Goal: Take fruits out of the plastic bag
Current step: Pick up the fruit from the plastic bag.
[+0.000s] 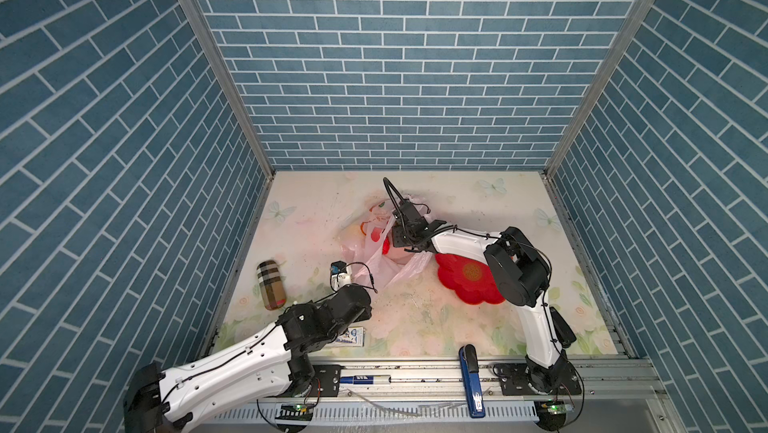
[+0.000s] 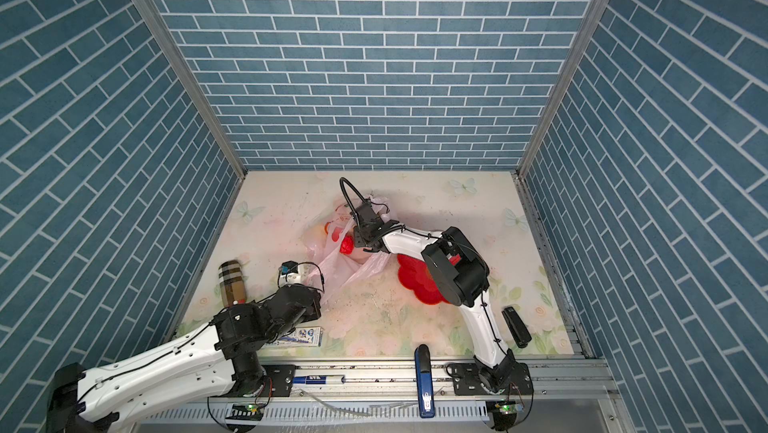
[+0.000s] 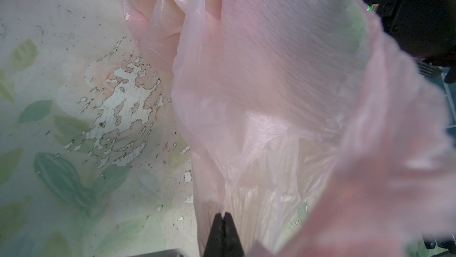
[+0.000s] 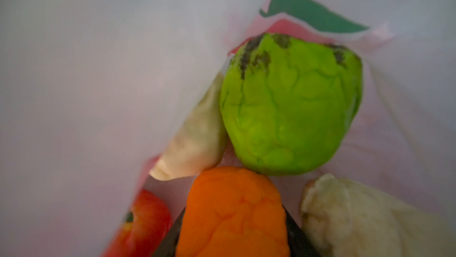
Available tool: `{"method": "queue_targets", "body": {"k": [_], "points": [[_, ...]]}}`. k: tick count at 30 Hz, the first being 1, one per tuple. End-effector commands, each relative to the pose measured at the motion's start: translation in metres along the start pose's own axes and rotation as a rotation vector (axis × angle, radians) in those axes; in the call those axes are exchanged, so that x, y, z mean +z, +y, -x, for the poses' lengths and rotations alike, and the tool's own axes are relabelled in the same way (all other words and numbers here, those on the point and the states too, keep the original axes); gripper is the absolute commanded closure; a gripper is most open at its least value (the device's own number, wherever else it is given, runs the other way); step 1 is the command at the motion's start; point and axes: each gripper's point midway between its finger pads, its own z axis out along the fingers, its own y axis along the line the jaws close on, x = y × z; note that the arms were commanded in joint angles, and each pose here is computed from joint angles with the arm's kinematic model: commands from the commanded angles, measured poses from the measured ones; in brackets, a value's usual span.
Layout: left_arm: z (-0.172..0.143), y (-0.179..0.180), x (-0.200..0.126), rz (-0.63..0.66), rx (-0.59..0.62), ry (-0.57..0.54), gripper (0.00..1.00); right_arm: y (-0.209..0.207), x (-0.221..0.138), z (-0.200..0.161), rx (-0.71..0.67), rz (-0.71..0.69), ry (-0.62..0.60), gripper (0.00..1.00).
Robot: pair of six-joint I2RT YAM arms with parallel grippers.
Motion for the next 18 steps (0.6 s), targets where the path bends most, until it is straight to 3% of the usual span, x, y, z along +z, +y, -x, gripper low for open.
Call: {"method": "queue_targets", "body": {"k": [1, 8, 18], "points": [[-0.002, 0.006, 0.002, 0.022, 0.007, -0.008, 0.98, 0.001, 0.001, 0.010, 0.023, 0.011, -0.033, 0.59], [0.008, 0.004, 0.001, 0.027, 0.000, -0.054, 0.98, 0.007, -0.016, 0.010, -0.013, 0.056, -0.027, 0.72], [0.032, -0.007, -0.005, 0.031, -0.003, -0.145, 0.98, 0.022, -0.055, -0.009, -0.079, 0.142, 0.042, 0.77]]}}
